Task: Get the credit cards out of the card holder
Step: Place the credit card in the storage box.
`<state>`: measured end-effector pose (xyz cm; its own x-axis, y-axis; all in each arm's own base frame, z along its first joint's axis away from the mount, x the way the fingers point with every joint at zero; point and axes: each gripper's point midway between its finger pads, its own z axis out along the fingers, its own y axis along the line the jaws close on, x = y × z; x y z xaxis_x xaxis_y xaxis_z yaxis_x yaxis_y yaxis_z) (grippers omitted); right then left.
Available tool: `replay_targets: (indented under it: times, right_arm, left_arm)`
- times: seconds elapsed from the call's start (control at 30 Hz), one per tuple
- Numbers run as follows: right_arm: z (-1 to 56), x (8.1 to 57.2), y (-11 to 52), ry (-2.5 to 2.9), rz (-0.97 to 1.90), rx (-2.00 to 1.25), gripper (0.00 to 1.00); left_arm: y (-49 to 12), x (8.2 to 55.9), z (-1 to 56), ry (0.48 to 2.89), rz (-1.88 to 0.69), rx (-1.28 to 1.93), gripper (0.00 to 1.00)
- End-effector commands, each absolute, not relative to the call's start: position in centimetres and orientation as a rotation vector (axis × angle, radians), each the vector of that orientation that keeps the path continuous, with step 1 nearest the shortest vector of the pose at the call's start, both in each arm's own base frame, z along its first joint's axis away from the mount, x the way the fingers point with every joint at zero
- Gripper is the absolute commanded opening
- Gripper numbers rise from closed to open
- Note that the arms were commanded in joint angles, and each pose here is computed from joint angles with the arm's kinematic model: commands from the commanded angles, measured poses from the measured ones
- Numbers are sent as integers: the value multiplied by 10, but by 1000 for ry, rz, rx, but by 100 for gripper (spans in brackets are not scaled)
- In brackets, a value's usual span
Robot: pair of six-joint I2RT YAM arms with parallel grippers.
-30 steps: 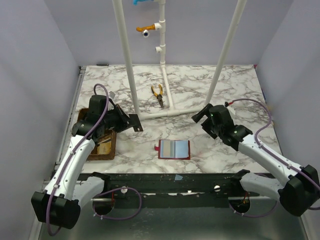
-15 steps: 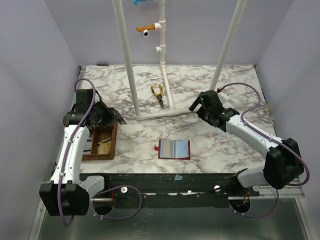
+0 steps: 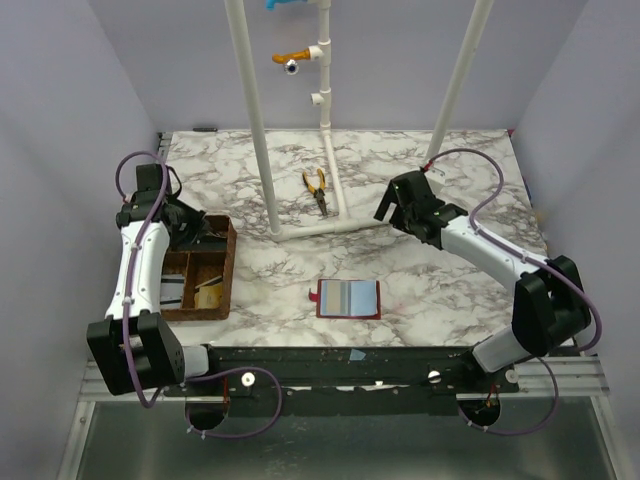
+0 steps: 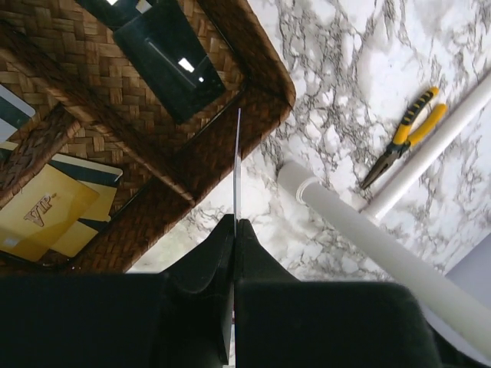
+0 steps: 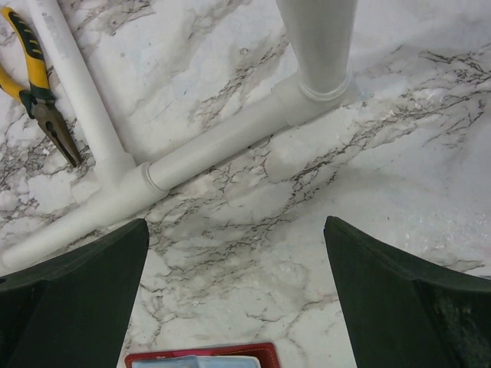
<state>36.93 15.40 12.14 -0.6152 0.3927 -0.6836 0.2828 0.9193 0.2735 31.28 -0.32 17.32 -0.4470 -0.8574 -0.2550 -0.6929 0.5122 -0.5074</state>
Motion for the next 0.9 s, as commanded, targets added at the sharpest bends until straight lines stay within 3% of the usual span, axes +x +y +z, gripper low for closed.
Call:
replay_targets:
  times: [0.0, 0.27, 0.73, 0.87]
  right_arm:
    - [125, 388, 149, 2246, 106, 425, 100]
    - [119, 403, 168, 2271, 167, 367, 100]
    - [120, 403, 178, 2280, 223, 293, 100]
    - [120, 403, 178, 2282, 226, 291, 100]
  left_arm:
    - [22, 321, 173, 2196, -330, -1427, 0]
    - [56, 328, 168, 2142, -138, -1570, 0]
    - [77, 344, 156, 2091, -56, -1691, 0]
    - [80, 343, 154, 2095, -39, -1693, 16]
